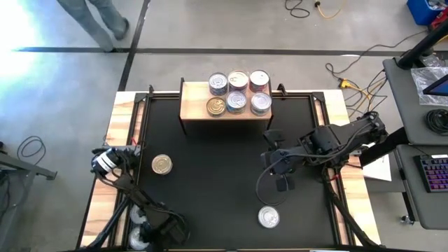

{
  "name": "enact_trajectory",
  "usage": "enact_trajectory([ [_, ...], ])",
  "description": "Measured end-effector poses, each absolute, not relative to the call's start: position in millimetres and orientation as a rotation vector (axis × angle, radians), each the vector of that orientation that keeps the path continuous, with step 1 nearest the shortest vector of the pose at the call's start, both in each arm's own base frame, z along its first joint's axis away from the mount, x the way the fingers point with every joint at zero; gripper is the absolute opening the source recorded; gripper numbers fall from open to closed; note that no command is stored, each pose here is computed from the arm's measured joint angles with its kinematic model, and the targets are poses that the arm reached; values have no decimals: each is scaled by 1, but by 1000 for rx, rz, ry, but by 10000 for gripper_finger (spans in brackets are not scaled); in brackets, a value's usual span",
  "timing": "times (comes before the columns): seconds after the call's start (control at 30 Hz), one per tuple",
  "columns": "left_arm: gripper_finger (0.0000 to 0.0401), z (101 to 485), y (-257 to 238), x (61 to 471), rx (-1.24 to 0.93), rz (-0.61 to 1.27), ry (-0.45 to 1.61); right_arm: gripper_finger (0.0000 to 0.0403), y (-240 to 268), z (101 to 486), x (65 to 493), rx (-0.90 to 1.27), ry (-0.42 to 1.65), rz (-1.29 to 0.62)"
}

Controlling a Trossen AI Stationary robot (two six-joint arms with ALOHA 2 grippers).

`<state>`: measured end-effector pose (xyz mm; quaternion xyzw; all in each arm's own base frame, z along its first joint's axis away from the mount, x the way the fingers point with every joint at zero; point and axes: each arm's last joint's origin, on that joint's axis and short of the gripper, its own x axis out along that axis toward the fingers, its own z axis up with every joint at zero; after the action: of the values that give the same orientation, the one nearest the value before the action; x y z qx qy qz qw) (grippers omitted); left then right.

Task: Stack canned seafood by type on shelf
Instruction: Stack the green tuna can on top of the other green tuna can on the shelf

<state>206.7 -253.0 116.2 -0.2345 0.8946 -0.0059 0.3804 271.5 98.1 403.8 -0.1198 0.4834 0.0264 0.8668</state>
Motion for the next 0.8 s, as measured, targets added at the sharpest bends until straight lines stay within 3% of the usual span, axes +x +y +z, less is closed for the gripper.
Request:
enact_trajectory([
  [0.13,0,134,-251,229,-468,-45,2072,66,98,403,270,-250,1024,52],
  [0.27,0,157,-251,264,-310,-50,1732,72,99,404,273,-229,994,47],
  [0.53,0,192,-211,334,-52,349,1088,86,100,404,282,-182,909,-40],
  [0.8,22,222,-199,347,-4,293,1054,125,102,361,287,-229,1025,-54],
])
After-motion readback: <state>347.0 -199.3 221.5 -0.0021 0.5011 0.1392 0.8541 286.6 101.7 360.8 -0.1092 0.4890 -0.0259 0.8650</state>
